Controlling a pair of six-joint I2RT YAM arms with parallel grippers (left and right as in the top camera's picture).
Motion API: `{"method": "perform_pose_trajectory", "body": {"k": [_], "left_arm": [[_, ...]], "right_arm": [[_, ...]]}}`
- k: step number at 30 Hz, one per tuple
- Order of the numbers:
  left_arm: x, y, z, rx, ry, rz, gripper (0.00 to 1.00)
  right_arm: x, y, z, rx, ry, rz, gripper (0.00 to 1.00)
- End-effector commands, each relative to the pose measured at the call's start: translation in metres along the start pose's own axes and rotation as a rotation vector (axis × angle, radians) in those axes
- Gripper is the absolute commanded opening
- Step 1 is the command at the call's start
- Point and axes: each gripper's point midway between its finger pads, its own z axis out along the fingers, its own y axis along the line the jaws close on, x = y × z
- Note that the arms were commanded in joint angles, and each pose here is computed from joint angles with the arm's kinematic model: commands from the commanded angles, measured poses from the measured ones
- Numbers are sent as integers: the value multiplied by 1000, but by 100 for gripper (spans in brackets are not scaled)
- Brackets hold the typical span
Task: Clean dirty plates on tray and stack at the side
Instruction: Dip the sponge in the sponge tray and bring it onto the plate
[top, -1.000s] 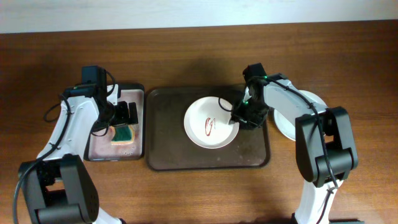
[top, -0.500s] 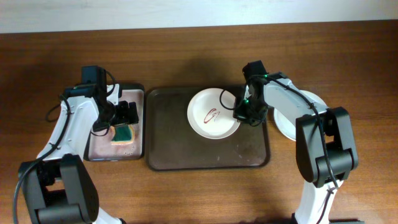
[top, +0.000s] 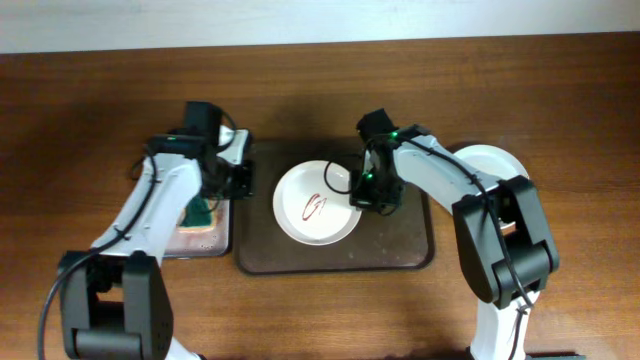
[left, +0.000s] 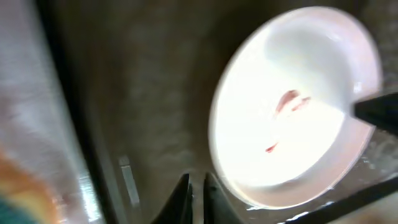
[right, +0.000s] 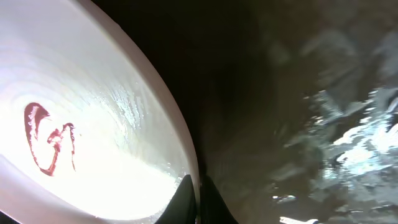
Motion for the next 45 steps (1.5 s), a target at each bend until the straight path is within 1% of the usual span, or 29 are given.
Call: {"method": "perform_pose_trajectory", "body": {"k": [1,5,7,11,13,14,15,16,17,20,21,22,24,28,32,36,39,40,41,42,43,45], "left_arm": [[-4,-29,5,38,-10,2,0],[-1,-46,16,50,-2,42,0],[-1,-44,18,29,0,45,0],[-9,-18,9,-99,-32,19,0],[-21,7,-21,-219,-85,-11,0],[-27,15,-34,-253,-114,-24,5],[-31,21,-44,-277,-136,-35,16],[-37,31,-61,-314,-178,-54,40],[-41,40,-75,-339,-213,-73,50],[-40,59,-92,-361,-241,-128,53],[-34,70,-95,-372,-222,-159,61],[-29,78,-94,-379,-203,-179,65],[-21,90,-89,-389,-165,-212,71],[-4,109,-63,-398,-71,-256,73],[16,117,-28,-386,38,-271,74],[26,126,-3,-397,112,-281,77],[34,133,16,-401,169,-288,76],[36,134,22,-401,184,-290,71],[37,135,25,-401,193,-291,60],[38,136,29,-401,201,-292,47],[39,137,30,-401,206,-293,30],[39,137,30,-401,206,-293,3]], "right_arm": [[4,-7,9,22,21,-4,4],[4,-7,9,23,22,-3,4],[4,-7,9,23,22,-4,4],[4,-8,9,31,20,-3,4],[5,-10,9,39,21,-2,4],[5,-10,9,39,22,-2,5],[5,-10,9,39,22,-2,4],[5,-10,9,39,22,-2,5],[5,-10,9,39,21,-2,5],[4,-9,9,38,20,-2,4],[4,-9,9,38,20,-2,4],[4,-9,9,38,20,-2,5],[4,-9,9,38,20,-2,5],[4,-9,9,37,17,-3,5],[4,-9,9,36,17,-3,5],[4,-9,9,36,18,-3,5],[5,-9,9,38,21,-2,5],[5,-9,9,38,21,-2,4],[5,-9,9,38,21,-2,5],[5,-9,9,38,21,-2,5],[5,-9,9,38,21,-2,5],[5,-9,9,38,21,-2,5]]}}
